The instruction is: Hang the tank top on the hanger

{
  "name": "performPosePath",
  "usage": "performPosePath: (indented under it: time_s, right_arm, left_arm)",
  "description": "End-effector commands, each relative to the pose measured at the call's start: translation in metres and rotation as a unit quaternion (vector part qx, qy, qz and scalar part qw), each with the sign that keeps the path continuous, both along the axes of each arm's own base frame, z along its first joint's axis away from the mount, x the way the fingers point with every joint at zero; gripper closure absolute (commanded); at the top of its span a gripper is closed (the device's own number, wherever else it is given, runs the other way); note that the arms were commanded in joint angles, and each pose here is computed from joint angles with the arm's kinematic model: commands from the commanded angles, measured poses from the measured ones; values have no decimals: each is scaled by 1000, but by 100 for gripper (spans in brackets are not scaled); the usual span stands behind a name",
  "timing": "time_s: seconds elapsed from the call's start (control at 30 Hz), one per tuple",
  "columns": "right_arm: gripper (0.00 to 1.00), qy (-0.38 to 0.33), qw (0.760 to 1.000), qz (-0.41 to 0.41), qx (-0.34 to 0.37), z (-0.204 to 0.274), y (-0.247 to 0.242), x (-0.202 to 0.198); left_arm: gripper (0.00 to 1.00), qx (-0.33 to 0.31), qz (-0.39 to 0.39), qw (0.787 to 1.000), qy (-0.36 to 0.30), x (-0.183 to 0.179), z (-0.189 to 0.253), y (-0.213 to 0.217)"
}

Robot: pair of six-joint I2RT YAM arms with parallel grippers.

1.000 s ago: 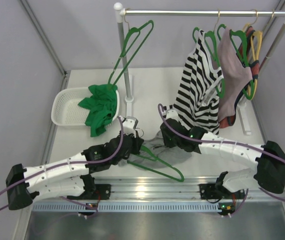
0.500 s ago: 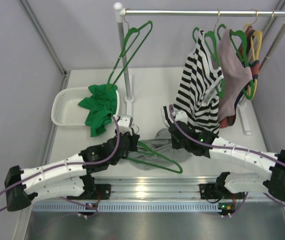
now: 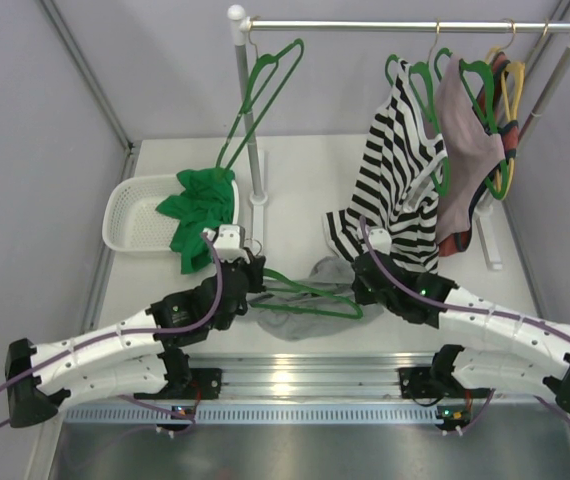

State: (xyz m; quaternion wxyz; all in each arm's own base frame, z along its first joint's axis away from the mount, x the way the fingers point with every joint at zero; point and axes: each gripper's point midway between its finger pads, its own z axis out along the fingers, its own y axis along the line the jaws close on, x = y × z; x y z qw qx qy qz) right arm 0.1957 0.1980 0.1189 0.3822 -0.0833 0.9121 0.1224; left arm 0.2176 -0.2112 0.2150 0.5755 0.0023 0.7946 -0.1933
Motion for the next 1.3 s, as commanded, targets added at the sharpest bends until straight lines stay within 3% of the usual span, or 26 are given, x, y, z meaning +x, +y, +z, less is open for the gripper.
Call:
performPosePath:
  time_s: [0.0,0.77,1.27]
  right_arm:
    - [100,-7,1000,-14,15,5,-4,2]
    - [100,-12,999,-18,37,15,-11,-5]
    - [100,-34,997,8,73,64,5,-9]
  left_arm:
    - [100,-35,51,998,-29,10,33,13]
    - [100,-1,131,990,-44,23,43,52]
    - [100,35,137,989,-35,27,27,50]
